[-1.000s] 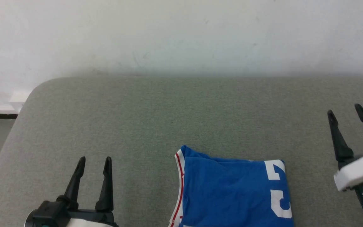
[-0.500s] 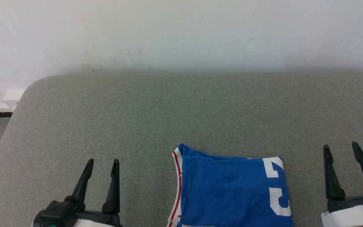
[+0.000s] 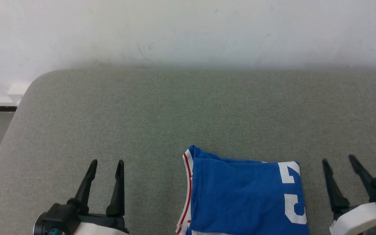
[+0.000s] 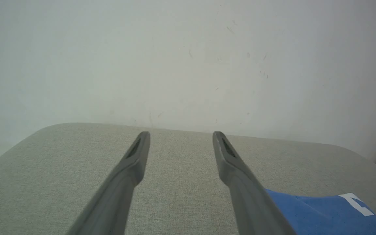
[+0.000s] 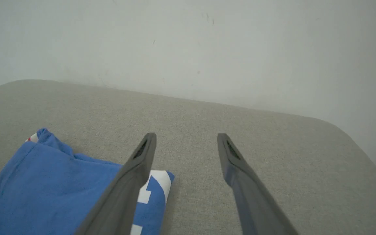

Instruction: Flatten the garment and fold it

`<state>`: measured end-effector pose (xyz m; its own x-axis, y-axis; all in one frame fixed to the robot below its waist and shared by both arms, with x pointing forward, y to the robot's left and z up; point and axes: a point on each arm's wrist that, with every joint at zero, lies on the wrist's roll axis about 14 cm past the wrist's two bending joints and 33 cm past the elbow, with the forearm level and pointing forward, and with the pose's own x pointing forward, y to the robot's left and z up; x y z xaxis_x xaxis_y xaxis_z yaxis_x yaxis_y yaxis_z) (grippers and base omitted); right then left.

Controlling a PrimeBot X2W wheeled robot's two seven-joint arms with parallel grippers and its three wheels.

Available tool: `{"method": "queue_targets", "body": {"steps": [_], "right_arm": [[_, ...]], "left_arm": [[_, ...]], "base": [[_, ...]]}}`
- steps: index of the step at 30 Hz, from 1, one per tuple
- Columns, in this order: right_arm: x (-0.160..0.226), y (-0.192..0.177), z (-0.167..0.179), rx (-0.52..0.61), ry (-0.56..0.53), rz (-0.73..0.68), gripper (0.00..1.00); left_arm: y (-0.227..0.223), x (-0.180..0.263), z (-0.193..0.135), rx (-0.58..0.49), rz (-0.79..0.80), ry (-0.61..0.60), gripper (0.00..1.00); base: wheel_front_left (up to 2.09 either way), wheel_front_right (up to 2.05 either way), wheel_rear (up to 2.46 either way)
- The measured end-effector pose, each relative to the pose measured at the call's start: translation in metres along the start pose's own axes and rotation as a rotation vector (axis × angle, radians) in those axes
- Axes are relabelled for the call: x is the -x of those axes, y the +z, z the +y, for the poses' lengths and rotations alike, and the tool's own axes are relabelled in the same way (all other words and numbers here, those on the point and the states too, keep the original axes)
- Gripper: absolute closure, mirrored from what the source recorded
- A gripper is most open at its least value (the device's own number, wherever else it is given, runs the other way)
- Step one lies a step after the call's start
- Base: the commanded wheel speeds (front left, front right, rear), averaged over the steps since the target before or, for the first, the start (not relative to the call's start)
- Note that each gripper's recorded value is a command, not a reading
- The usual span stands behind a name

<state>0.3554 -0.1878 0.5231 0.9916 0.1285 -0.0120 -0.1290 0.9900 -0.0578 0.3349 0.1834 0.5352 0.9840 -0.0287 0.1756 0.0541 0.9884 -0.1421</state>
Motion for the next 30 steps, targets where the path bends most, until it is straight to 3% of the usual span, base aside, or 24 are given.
{"method": "queue_targets", "body": {"steps": [8, 11, 15, 25, 26, 27, 28, 30], "right_arm": [[0.003, -0.063, 0.025, -0.16, 0.159, 0.463, 0.0], [0.004, -0.083, 0.034, -0.244, 0.186, 0.594, 0.0], [0.007, -0.116, 0.039, -0.258, 0.19, 0.759, 0.0], [-0.003, -0.152, 0.073, -0.303, 0.253, 0.928, 0.0], [-0.004, -0.154, 0.074, -0.293, 0.262, 0.935, 0.16], [-0.005, -0.154, 0.076, -0.276, 0.27, 0.935, 0.86], [-0.006, -0.154, 0.076, -0.258, 0.275, 0.929, 1.0], [-0.011, -0.152, 0.078, -0.222, 0.285, 0.901, 1.0]], "left_arm": [[-0.009, -0.005, 0.002, 0.002, 0.027, 0.008, 0.0], [-0.012, -0.008, 0.003, 0.001, 0.035, 0.012, 0.0], [-0.016, -0.009, 0.007, -0.002, 0.046, 0.025, 0.0], [-0.02, -0.006, 0.022, -0.019, 0.067, 0.075, 0.0], [-0.021, -0.005, 0.023, -0.019, 0.07, 0.078, 0.0], [-0.021, -0.004, 0.024, -0.019, 0.072, 0.08, 0.0], [-0.022, -0.004, 0.023, -0.019, 0.073, 0.079, 0.0], [-0.022, -0.005, 0.02, -0.016, 0.073, 0.071, 0.0]], "base": [[0.0, 0.0, 0.0], [0.0, 0.0, 0.0], [0.0, 0.0, 0.0], [0.0, 0.0, 0.0], [0.0, 0.0, 0.0], [0.0, 0.0, 0.0], [0.0, 0.0, 0.0], [0.0, 0.0, 0.0]]}}
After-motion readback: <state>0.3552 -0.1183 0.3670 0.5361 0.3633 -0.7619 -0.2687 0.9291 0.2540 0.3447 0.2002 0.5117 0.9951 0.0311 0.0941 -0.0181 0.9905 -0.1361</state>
